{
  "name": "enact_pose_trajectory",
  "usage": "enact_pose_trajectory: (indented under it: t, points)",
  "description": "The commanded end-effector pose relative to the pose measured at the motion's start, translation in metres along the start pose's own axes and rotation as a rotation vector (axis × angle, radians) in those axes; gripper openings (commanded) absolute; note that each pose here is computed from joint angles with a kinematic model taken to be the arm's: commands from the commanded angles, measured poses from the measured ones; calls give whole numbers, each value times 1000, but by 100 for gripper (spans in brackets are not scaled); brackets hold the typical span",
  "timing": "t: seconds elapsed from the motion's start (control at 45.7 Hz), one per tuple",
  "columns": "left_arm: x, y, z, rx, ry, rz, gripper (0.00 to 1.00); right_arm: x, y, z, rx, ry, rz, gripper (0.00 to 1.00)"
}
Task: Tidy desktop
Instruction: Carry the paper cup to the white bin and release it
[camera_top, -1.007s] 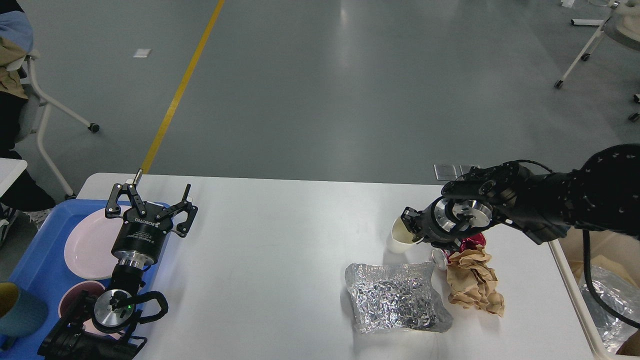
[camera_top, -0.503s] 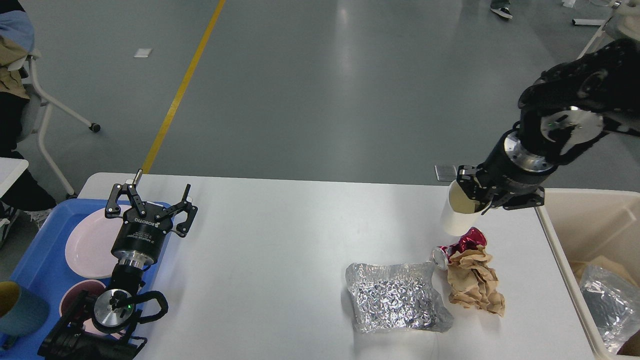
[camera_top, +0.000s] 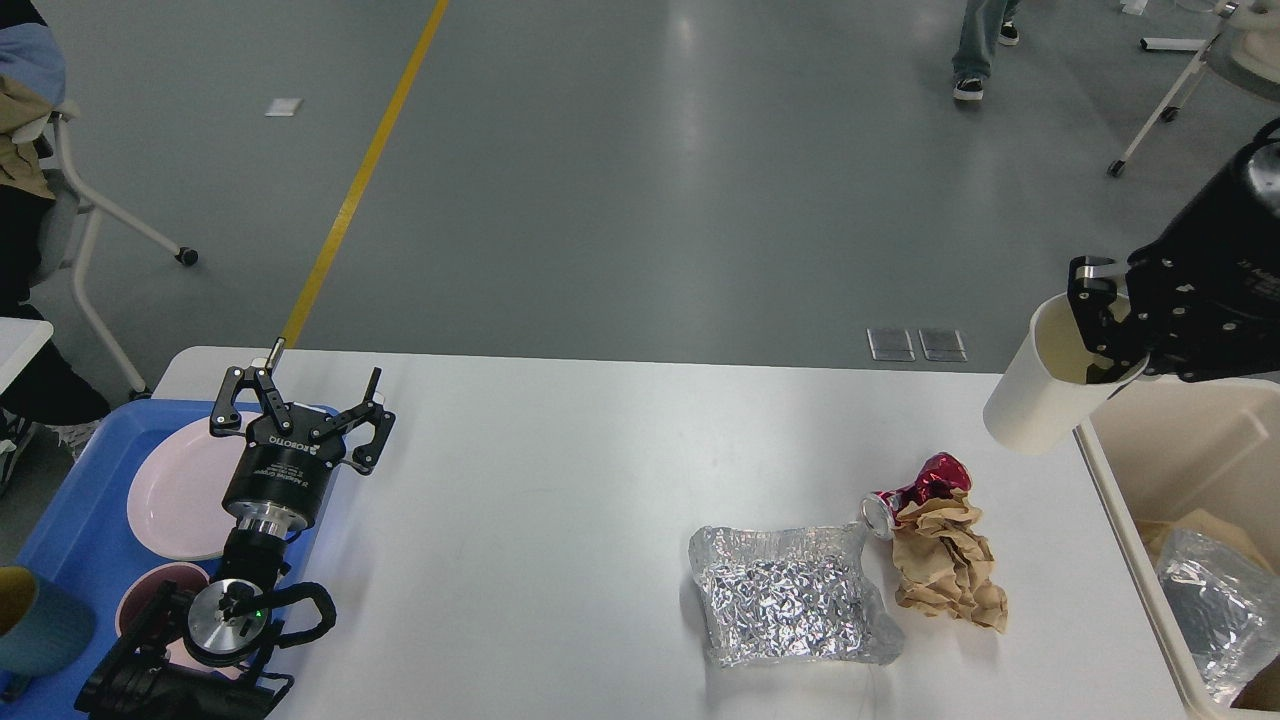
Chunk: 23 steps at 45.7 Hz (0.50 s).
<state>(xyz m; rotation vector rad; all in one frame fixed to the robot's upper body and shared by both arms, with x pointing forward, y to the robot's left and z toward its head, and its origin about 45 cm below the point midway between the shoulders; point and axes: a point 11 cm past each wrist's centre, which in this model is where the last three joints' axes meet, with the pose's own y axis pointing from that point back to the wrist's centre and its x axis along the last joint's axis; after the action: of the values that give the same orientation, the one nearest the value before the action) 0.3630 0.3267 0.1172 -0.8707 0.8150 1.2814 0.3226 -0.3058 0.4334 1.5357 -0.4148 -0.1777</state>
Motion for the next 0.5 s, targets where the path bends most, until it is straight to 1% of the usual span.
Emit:
enact_pose_trajectory:
  t: [0.0,0.175,0.241,0.35,0.482]
  points:
    - [0,0,0,-1,1,0,96,5,1,10,14,-13,32,0]
    - [0,0,0,0,-1,-1,96,11,-2,24,0,-49,61,0]
    - [0,0,0,0,-1,1,96,14,-11,36,-2,-82,66,0]
    - [0,0,0,0,1,0,96,23,-33,71,-34,-138,69,0]
    - [0,0,0,-2,1,-1,96,33,-76,139,-64,-262,80,0]
